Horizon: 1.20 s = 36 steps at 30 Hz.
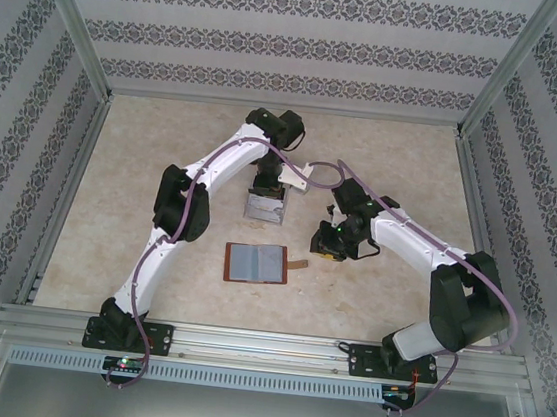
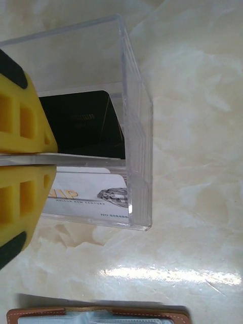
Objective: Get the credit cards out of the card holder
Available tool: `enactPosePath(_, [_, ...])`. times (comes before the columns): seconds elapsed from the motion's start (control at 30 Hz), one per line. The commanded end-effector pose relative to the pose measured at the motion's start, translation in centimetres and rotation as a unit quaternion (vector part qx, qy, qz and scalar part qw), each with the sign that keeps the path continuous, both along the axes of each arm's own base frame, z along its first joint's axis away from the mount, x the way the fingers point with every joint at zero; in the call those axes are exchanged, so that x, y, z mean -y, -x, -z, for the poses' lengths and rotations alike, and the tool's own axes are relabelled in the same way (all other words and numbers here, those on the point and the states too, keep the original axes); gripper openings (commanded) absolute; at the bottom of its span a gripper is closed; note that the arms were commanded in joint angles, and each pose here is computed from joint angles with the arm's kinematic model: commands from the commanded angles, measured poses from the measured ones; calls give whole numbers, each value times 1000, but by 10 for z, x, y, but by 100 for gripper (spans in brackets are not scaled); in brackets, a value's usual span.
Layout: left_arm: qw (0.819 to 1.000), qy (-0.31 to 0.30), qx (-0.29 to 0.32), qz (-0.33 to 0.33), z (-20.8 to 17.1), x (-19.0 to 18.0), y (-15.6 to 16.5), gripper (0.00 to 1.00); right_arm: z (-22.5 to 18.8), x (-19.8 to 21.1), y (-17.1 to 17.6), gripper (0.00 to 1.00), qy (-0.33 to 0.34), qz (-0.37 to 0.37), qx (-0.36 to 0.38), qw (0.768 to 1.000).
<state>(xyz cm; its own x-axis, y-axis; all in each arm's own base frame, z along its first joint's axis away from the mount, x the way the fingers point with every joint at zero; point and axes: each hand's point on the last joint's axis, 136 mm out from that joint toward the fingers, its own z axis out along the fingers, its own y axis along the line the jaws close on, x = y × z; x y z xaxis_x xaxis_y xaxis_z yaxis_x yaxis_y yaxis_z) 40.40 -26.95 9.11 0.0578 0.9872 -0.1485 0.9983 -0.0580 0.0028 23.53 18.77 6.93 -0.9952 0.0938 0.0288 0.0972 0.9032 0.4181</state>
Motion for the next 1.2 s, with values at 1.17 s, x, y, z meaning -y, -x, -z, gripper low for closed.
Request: enactPosePath(1.17, [836,118,124,-521,-77,-12,-59,20,17,-29,-12,29,-10,-41,-8,999])
